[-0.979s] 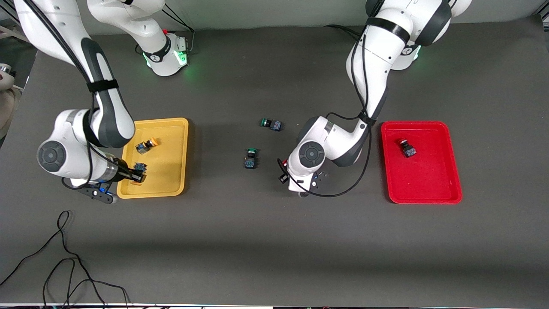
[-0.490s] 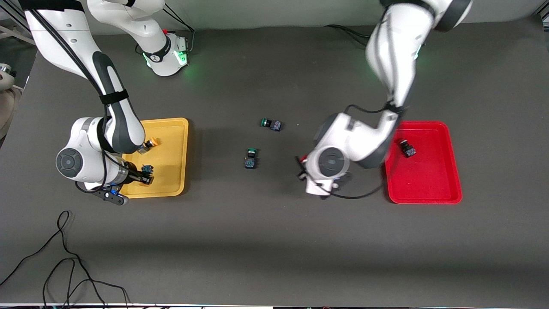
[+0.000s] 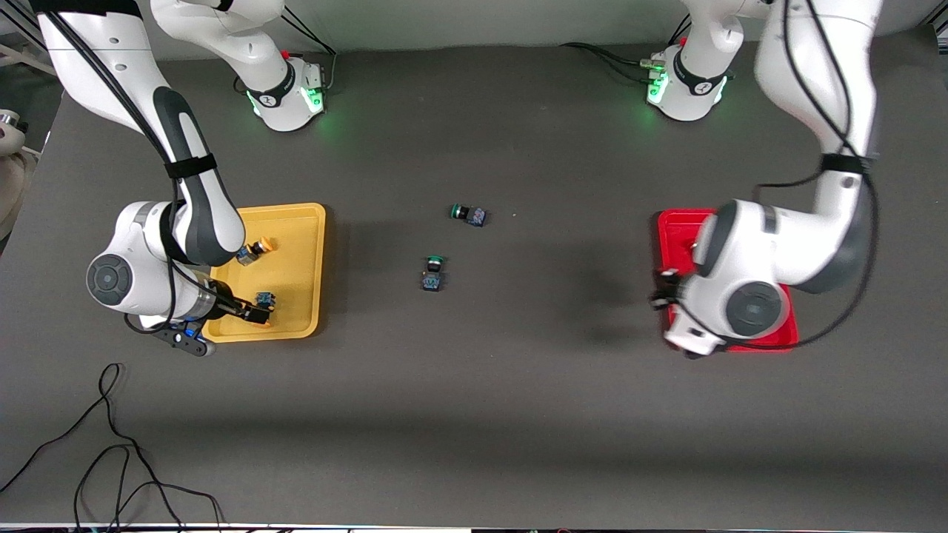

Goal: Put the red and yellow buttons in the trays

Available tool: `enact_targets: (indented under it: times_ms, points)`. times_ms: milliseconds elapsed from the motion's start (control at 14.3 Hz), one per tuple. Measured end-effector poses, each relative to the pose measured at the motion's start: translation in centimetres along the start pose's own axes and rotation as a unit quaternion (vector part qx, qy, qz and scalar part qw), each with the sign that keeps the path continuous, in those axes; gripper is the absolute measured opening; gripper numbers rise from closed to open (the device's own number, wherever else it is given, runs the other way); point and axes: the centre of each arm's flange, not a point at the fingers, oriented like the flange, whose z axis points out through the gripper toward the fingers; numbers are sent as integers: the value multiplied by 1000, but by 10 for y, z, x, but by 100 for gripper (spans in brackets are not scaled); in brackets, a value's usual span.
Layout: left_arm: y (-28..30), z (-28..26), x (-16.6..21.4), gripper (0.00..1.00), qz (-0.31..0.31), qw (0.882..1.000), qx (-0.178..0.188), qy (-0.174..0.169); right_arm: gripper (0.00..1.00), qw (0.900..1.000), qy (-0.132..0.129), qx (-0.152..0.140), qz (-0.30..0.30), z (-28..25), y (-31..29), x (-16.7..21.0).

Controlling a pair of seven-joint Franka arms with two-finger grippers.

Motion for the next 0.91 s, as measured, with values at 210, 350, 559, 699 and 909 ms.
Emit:
enact_targets:
  times_ms: [210, 350, 559, 699, 909]
  points:
    - [-65, 52, 30, 41, 54, 998, -9, 9, 100, 1000, 11, 9, -6, -28, -9, 3]
    - [-99, 84, 41, 41, 88, 996, -17, 26, 100, 1000, 15, 15, -10, -52, -14, 5]
    - [-140, 110, 53, 41, 116, 992, -24, 52, 100, 999, 36, 28, -16, -91, -21, 10]
    - [-146, 115, 55, 41, 121, 991, -24, 53, 100, 997, 59, 41, -25, -119, -25, 13]
    - [-142, 112, 53, 58, 125, 990, -24, 53, 100, 990, 106, 65, -69, -183, -23, 5]
